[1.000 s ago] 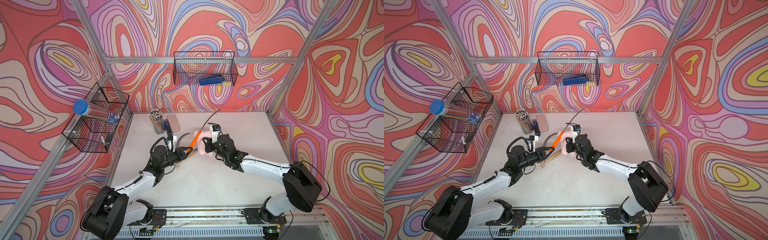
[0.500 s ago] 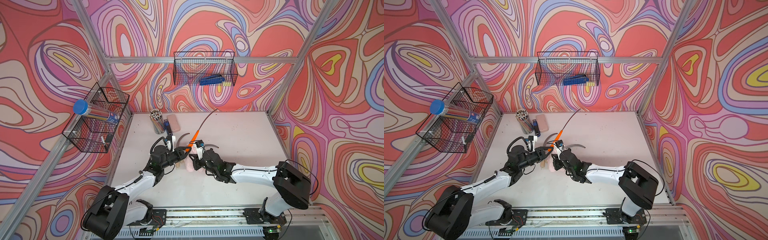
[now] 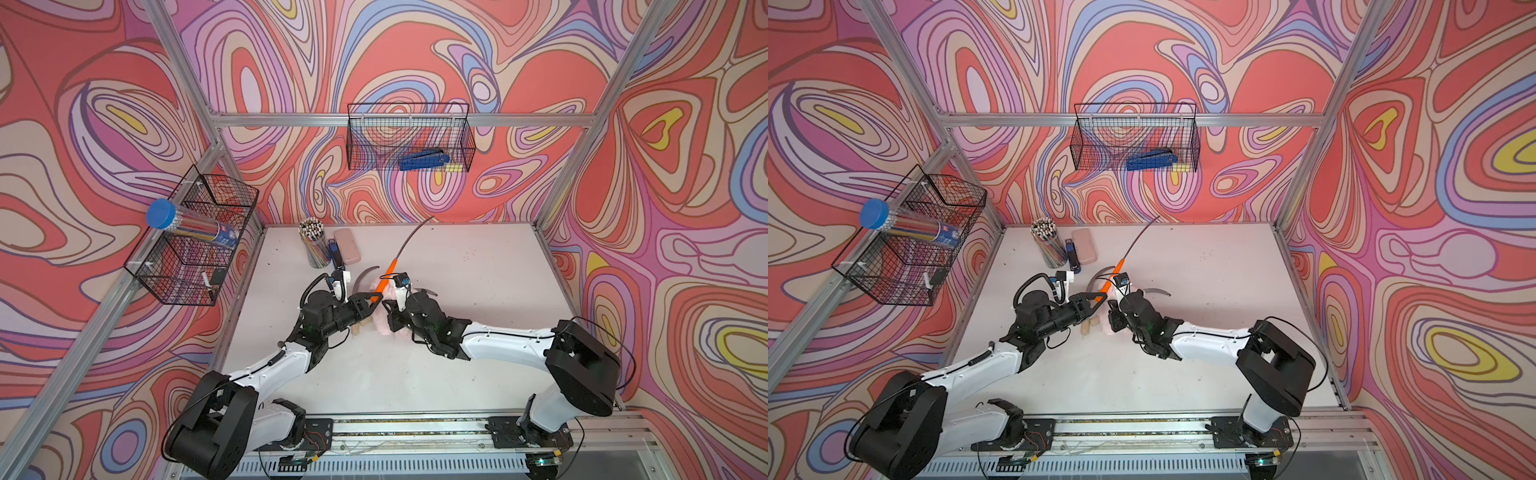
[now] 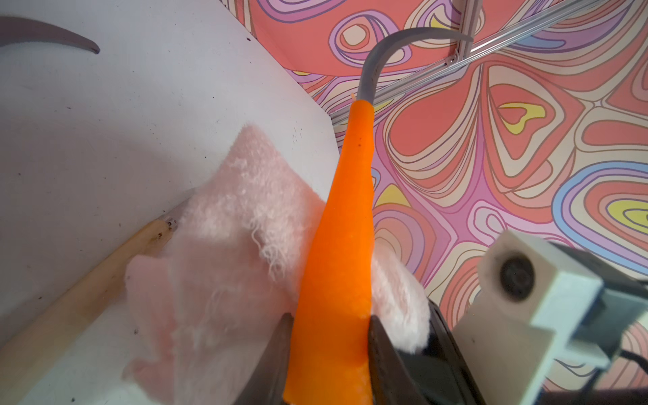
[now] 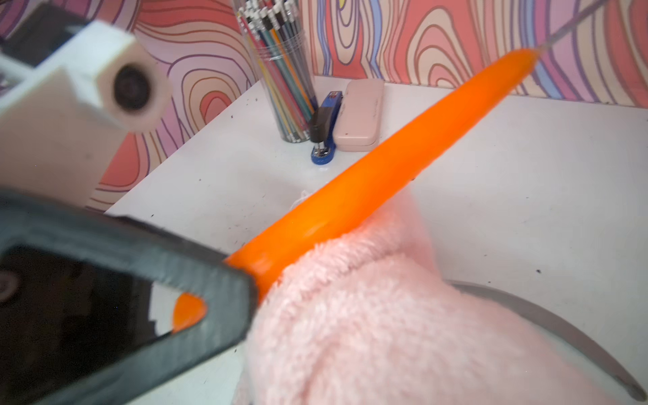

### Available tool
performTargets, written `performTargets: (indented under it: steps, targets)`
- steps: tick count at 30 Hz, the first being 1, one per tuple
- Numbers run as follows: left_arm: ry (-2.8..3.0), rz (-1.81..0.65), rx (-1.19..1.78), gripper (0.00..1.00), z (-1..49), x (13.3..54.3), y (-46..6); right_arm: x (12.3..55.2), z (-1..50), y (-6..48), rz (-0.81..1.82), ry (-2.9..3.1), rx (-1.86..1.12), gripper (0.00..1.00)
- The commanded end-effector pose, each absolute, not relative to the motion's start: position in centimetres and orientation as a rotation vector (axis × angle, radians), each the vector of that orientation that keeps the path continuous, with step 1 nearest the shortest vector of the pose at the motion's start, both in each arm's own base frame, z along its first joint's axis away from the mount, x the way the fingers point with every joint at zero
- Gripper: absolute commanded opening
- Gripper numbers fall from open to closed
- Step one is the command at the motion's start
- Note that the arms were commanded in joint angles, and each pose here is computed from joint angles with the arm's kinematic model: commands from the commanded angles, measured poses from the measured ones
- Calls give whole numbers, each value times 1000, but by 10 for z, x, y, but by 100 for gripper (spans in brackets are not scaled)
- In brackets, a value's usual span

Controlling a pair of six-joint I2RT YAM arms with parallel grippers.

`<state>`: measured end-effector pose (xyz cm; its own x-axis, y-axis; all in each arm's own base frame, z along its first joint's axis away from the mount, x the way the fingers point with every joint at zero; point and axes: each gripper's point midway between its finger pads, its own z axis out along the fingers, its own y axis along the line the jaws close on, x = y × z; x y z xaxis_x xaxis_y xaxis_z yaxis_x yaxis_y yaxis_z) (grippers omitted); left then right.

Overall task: Wipe small sickles with rags
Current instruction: Wipe the small sickle.

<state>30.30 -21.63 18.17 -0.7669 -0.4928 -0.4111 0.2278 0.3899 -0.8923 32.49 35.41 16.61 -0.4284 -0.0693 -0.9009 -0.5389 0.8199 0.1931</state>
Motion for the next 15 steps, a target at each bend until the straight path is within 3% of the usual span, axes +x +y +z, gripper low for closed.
performTargets:
  steps: [1, 11, 15]
  targets:
    - [1981, -1454, -176, 0, 190, 296, -220, 355, 194, 342, 548, 1903, -380, 0]
    - [1975, -1468, -171, 0, 194, 293, -220, 405, 201, 317, 491, 1917, -309, 0]
    - [1973, -1460, -173, 0, 194, 293, -219, 407, 199, 322, 499, 1917, -332, 0]
